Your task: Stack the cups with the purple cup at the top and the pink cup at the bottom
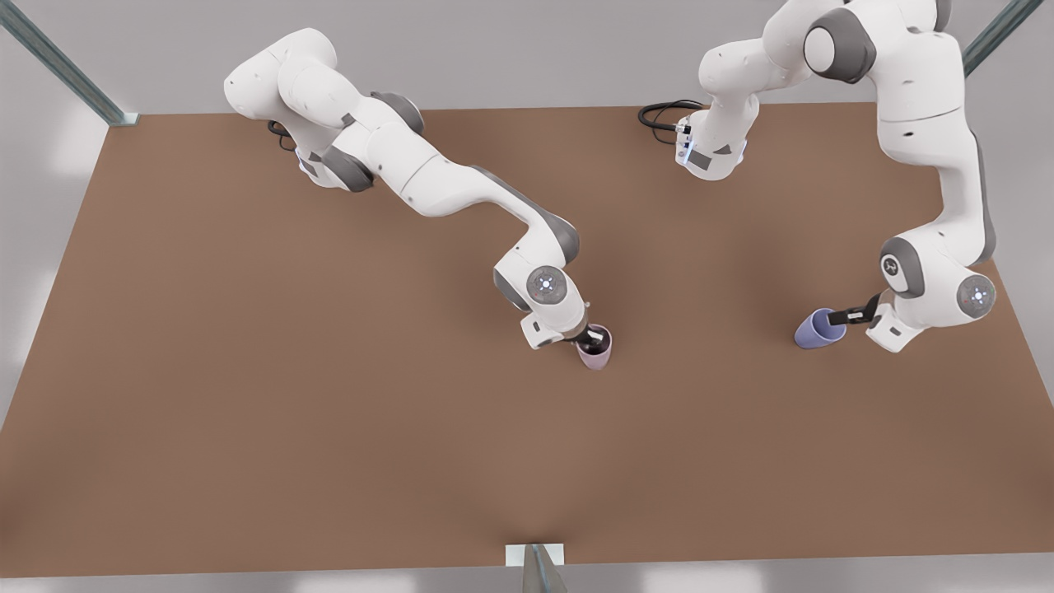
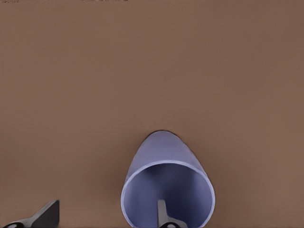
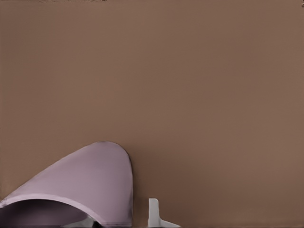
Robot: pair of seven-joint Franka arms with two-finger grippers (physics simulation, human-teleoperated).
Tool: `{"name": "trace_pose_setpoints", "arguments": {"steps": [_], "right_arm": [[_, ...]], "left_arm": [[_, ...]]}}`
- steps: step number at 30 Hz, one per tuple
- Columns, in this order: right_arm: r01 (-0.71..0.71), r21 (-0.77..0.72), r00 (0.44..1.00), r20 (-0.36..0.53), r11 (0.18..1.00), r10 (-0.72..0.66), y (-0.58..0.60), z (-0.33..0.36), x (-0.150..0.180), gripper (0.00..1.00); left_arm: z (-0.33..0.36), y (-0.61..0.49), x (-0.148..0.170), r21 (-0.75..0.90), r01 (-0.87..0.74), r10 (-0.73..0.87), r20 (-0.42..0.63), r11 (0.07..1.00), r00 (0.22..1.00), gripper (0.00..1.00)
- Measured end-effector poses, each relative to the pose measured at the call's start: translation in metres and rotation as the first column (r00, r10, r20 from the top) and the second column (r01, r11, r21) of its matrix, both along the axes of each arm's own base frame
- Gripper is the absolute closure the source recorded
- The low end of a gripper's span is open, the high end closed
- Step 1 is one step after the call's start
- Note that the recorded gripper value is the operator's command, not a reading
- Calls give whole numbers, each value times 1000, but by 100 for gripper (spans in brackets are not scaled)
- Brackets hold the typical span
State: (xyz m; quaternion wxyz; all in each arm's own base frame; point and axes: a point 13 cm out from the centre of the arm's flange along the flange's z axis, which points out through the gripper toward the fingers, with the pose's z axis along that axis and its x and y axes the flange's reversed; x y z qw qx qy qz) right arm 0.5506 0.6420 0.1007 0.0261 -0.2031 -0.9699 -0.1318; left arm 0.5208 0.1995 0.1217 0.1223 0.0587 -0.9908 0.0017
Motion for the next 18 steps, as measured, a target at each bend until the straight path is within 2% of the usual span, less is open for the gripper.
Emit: {"name": "trace_pose_setpoints", "arguments": {"steps": [6,7,8,9,11,14,18], "right_arm": [[56,13,998,-4,998,-56,3,3,2,14],[64,14,998,-6,998,-64,3,3,2,14],[71,16,997,-7,997,-71,4,4,3,13],[78,16,997,-8,997,-78,4,4,3,13],[90,17,996,-10,996,-90,4,5,4,13],[106,16,994,-13,994,-106,3,7,4,12],[113,12,993,-16,993,-113,6,11,0,11]], "left_arm": [[-16,1,1,2,32,-32,16,999,999,0],[-18,1,1,2,36,-36,18,999,999,6],[-19,1,2,2,40,-40,19,999,999,37],[-20,1,2,1,41,-41,21,999,999,60],[-20,1,2,-1,44,-43,22,999,999,66],[-22,1,1,2,47,-47,18,999,999,66],[-24,-5,1,-10,55,-54,14,998,998,73]]}}
